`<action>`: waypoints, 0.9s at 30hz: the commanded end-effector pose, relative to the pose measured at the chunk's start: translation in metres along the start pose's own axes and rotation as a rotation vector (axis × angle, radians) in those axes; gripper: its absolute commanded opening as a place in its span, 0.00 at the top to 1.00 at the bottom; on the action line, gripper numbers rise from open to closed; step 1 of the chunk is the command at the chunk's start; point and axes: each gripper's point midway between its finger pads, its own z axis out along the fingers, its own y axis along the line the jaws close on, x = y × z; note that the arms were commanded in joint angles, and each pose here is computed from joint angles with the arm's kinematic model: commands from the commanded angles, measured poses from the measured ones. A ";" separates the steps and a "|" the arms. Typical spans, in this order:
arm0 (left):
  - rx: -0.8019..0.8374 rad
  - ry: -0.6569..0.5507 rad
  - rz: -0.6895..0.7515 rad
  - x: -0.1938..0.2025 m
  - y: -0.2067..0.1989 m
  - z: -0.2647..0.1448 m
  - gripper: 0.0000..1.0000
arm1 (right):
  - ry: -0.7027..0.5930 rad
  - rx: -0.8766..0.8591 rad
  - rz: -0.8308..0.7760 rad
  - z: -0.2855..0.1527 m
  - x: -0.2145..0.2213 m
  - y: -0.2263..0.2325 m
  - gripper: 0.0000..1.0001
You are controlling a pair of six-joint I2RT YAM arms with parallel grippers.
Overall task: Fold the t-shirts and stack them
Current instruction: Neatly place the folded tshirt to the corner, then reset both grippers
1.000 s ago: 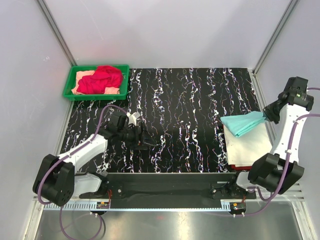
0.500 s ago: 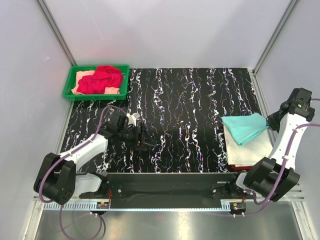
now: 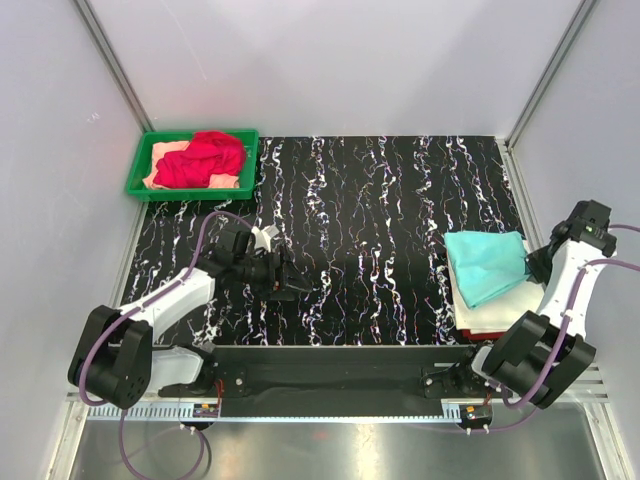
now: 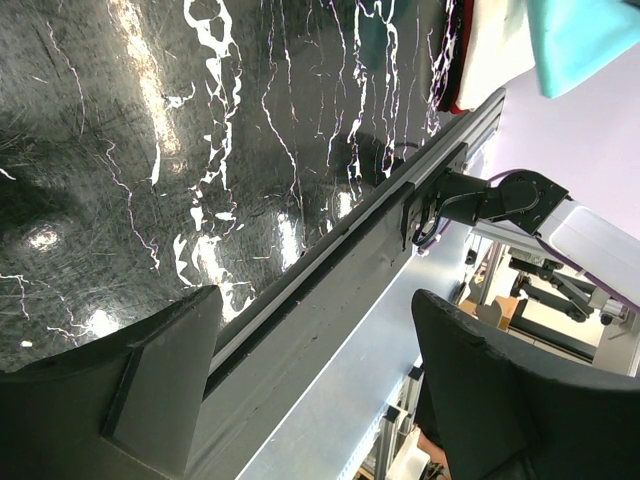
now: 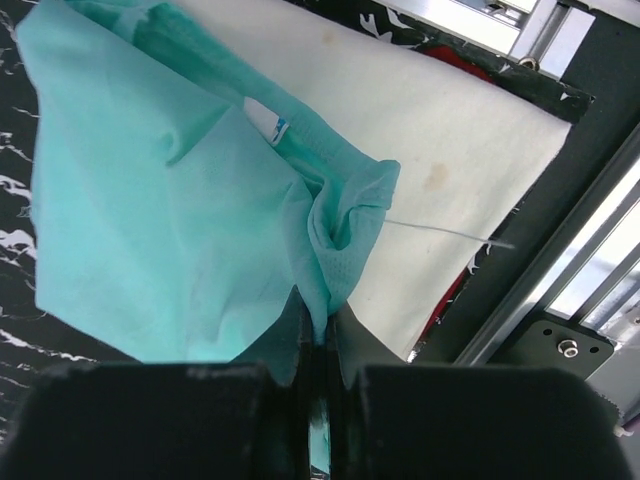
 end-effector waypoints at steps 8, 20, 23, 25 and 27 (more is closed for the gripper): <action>0.055 0.011 0.016 0.002 -0.005 -0.001 0.19 | -0.092 0.175 0.078 0.019 -0.001 -0.043 1.00; 0.049 0.022 0.017 0.003 -0.003 -0.003 0.19 | -0.103 0.127 0.169 -0.024 0.009 -0.048 0.01; 0.053 0.031 0.009 0.003 -0.003 -0.001 0.19 | -0.103 0.016 0.126 -0.034 0.012 -0.023 0.00; 0.045 0.024 0.012 0.002 -0.001 -0.001 0.19 | -0.093 -0.050 0.027 -0.040 0.020 0.005 0.00; 0.040 0.025 0.006 0.002 0.001 0.000 0.19 | -0.094 -0.037 -0.048 -0.041 0.027 0.018 0.00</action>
